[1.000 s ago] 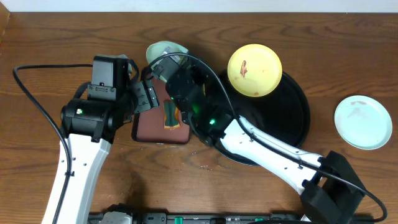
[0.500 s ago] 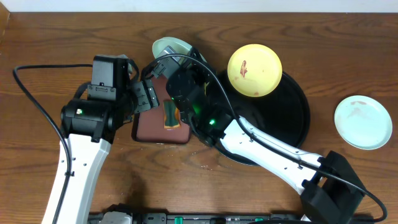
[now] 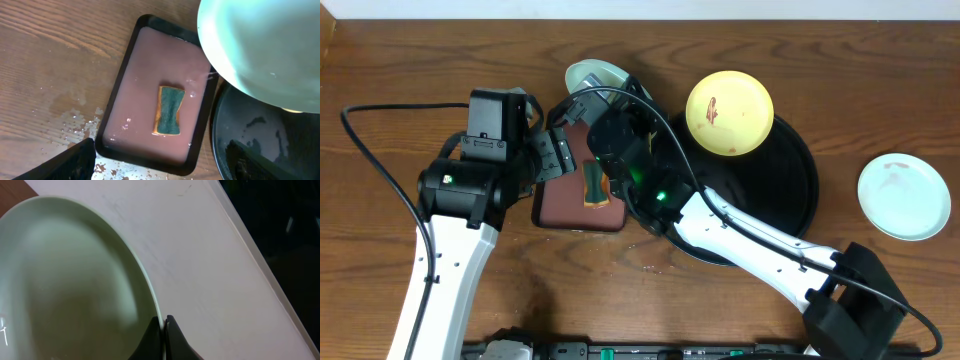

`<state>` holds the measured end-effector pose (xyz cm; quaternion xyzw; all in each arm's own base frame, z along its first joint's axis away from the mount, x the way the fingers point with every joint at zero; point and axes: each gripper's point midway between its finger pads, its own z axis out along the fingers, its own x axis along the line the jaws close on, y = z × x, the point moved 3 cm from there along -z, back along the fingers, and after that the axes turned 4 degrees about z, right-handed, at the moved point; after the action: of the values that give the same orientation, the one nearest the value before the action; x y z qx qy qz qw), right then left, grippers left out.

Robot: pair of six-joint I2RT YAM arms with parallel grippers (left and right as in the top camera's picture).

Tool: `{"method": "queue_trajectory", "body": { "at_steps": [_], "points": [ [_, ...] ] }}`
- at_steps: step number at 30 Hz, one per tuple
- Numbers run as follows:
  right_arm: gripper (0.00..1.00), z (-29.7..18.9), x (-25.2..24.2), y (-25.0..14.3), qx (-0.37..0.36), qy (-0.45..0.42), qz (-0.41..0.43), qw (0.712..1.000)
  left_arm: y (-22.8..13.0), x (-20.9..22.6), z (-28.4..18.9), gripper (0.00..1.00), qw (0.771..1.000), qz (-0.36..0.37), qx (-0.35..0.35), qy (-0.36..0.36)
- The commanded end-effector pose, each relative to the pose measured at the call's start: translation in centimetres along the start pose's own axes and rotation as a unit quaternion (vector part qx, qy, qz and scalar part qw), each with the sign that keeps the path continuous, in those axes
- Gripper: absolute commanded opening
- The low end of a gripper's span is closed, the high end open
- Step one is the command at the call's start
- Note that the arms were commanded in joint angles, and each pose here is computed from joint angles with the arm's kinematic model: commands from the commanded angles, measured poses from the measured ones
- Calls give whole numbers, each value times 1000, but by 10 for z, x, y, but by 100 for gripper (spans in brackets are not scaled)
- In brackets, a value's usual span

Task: Clean dirty plates on tray and stack at the side
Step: 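Lift the green plate with the right gripper and tilt it over the tray, then carry the green plate right and stack it on the other green plate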

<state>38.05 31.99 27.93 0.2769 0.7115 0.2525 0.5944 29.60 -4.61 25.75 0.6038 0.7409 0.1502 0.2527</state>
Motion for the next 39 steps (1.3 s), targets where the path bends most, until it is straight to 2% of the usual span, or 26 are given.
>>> {"method": "queue_trajectory", "body": {
  "at_steps": [1,6,10,13,16,18,22,39],
  "points": [
    [1,-8,-8,11,-11,-9,11,1000,4,1,-5,84,1000,3,-8,1],
    [1,-10,-5,11,-10,-4,22,1000,4,1,-4,84,1000,3,-8,1],
    [1,-13,19,1,2,53,5,999,4,1,-4,84,1000,3,-8,1],
    [1,-5,8,-8,22,31,79,996,4,1,-4,84,1000,3,-8,1],
    [1,-5,9,-7,18,38,47,998,4,1,-4,84,1000,3,-8,1],
    [1,2,-10,-12,31,-11,86,996,4,1,-4,84,1000,3,-8,1],
    [1,-2,3,-13,29,33,56,997,4,1,-4,84,1000,3,-8,1],
    [1,6,-9,-25,52,6,108,993,4,1,-4,84,1000,3,-7,1]
  ]
}}
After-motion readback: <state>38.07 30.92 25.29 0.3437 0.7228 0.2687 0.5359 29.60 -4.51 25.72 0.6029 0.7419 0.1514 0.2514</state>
